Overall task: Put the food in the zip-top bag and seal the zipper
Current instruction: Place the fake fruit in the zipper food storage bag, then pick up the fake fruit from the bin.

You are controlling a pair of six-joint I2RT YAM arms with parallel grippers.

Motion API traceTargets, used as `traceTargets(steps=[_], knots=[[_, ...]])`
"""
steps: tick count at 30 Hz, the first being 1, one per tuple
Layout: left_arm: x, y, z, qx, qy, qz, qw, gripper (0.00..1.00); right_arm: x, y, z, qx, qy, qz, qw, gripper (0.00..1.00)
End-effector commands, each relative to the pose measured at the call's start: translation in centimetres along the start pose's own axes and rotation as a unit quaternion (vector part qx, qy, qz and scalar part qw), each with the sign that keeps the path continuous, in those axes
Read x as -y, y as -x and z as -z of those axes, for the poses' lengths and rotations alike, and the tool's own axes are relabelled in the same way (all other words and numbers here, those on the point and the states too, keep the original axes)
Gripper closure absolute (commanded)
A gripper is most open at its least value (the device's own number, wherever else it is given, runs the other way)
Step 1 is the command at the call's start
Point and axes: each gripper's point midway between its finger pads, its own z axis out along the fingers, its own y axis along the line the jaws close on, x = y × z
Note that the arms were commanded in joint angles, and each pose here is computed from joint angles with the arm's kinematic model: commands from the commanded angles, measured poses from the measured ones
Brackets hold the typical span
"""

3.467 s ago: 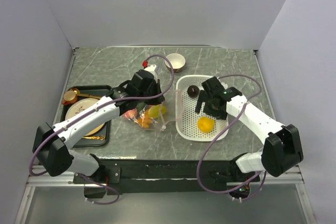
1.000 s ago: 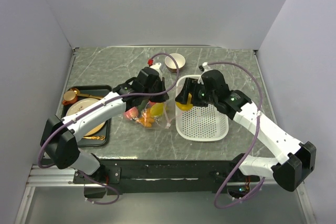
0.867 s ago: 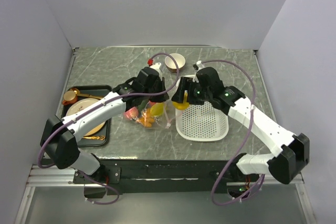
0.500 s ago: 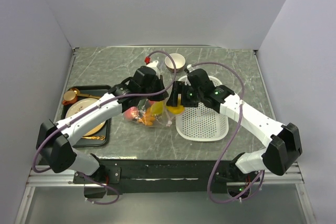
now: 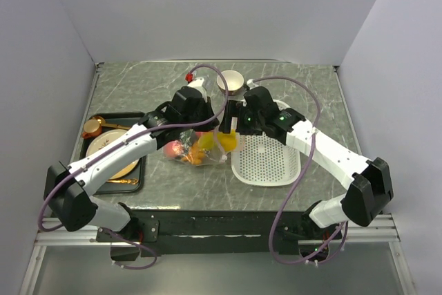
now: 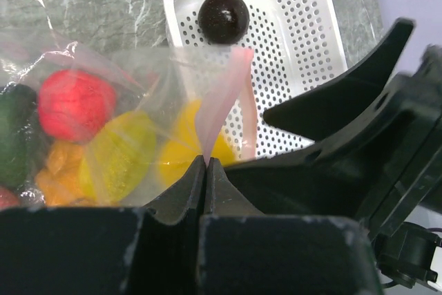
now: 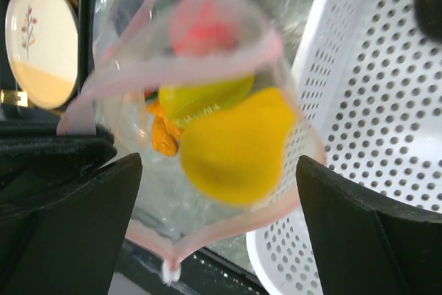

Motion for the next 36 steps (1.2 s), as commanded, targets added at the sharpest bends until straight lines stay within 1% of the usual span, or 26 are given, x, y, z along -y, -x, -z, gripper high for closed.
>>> traceTargets(steps=[1, 5, 8, 9, 10, 13, 16, 18, 19, 20, 21, 22, 23, 24, 25, 26, 27, 28, 31, 33, 36], knots=[[0.5, 1.7, 1.5, 0.031, -0.005, 0.006, 0.999, 0.99, -0.8, 4.3, 2.4, 0.084, -0.011, -0.002, 0.996, 0.00], [0.5, 1.9, 1.9, 0.036, -0.006, 0.013, 0.999, 0.99, -0.2, 5.2, 3.3, 0.106, -0.026, -0.005, 0.994, 0.00], [0.5, 2.3, 2.3, 0.048, -0.003, 0.023, 0.999, 0.99, 1.2, 6.2, 4.9, 0.143, -0.054, -0.021, 0.988, 0.00], [0.1, 2.4, 2.2, 0.055, 0.005, 0.030, 0.998, 0.99, 2.4, 5.8, 4.9, 0.148, -0.071, -0.025, 0.986, 0.00], [0.1, 2.8, 2.3, 0.064, 0.006, 0.034, 0.997, 0.99, 3.1, 6.3, 5.6, 0.167, -0.083, -0.032, 0.982, 0.00], [0.0, 3.6, 2.8, 0.083, 0.012, 0.040, 0.996, 0.99, 6.7, 6.0, 5.9, 0.174, -0.135, -0.068, 0.973, 0.00], [-0.1, 4.3, 3.5, 0.101, 0.014, 0.043, 0.994, 0.99, 10.5, 4.9, 5.1, 0.147, -0.178, -0.105, 0.967, 0.00], [-0.1, 4.7, 4.0, 0.111, 0.016, 0.047, 0.993, 0.97, 11.7, 3.5, 4.0, 0.116, -0.177, -0.112, 0.971, 0.00], [-0.2, 5.0, 4.1, 0.114, 0.018, 0.049, 0.992, 0.99, 12.7, 3.2, 3.5, 0.104, -0.185, -0.112, 0.971, 0.00], [-0.7, 5.4, 4.6, 0.125, 0.036, 0.056, 0.990, 0.99, 12.8, 2.8, 3.1, 0.094, -0.180, -0.112, 0.973, 0.00], [-0.7, 5.8, 5.0, 0.131, 0.038, 0.070, 0.988, 0.99, 13.3, 2.6, 2.8, 0.087, -0.186, -0.116, 0.972, 0.00], [-0.4, 6.0, 5.4, 0.140, 0.027, 0.066, 0.988, 0.99, 13.7, 2.4, 2.4, 0.079, -0.191, -0.118, 0.971, 0.00], [0.1, 6.7, 6.7, 0.160, 0.006, 0.062, 0.985, 0.96, 14.0, 2.3, 2.3, 0.072, -0.193, -0.120, 0.971, 0.00], [0.1, 6.8, 6.6, 0.175, -0.004, 0.055, 0.983, 0.90, 13.9, 2.5, 2.2, 0.069, -0.191, -0.120, 0.972, 0.00], [-0.1, 6.7, 6.4, 0.174, -0.002, 0.051, 0.983, 0.86, 14.1, 2.3, 1.8, 0.061, -0.195, -0.118, 0.972, 0.00], [-0.5, 6.3, 5.9, 0.160, 0.005, 0.046, 0.986, 0.88, 14.1, 2.3, 1.5, 0.060, -0.194, -0.117, 0.972, 0.00], [-0.3, 6.6, 5.8, 0.153, 0.010, 0.046, 0.987, 0.93, 14.0, 2.6, 1.4, 0.059, -0.192, -0.118, 0.972, 0.00], [-1.3, 4.7, 4.3, 0.109, 0.036, 0.039, 0.993, 0.99, 14.2, 2.4, 0.8, 0.050, -0.197, -0.120, 0.972, 0.00], [-1.0, 3.3, 3.0, 0.070, 0.030, 0.036, 0.996, 0.99, 14.0, 2.7, -0.2, 0.039, -0.193, -0.119, 0.973, 0.00], [-0.9, 2.2, 2.7, 0.058, 0.015, 0.034, 0.998, 0.99, 13.6, 3.2, -0.7, 0.041, -0.184, -0.117, 0.975, 0.00], [-1.2, 2.2, 3.1, 0.069, 0.013, 0.031, 0.997, 0.99, 13.7, 3.9, -1.5, 0.042, -0.187, -0.119, 0.974, 0.00]])
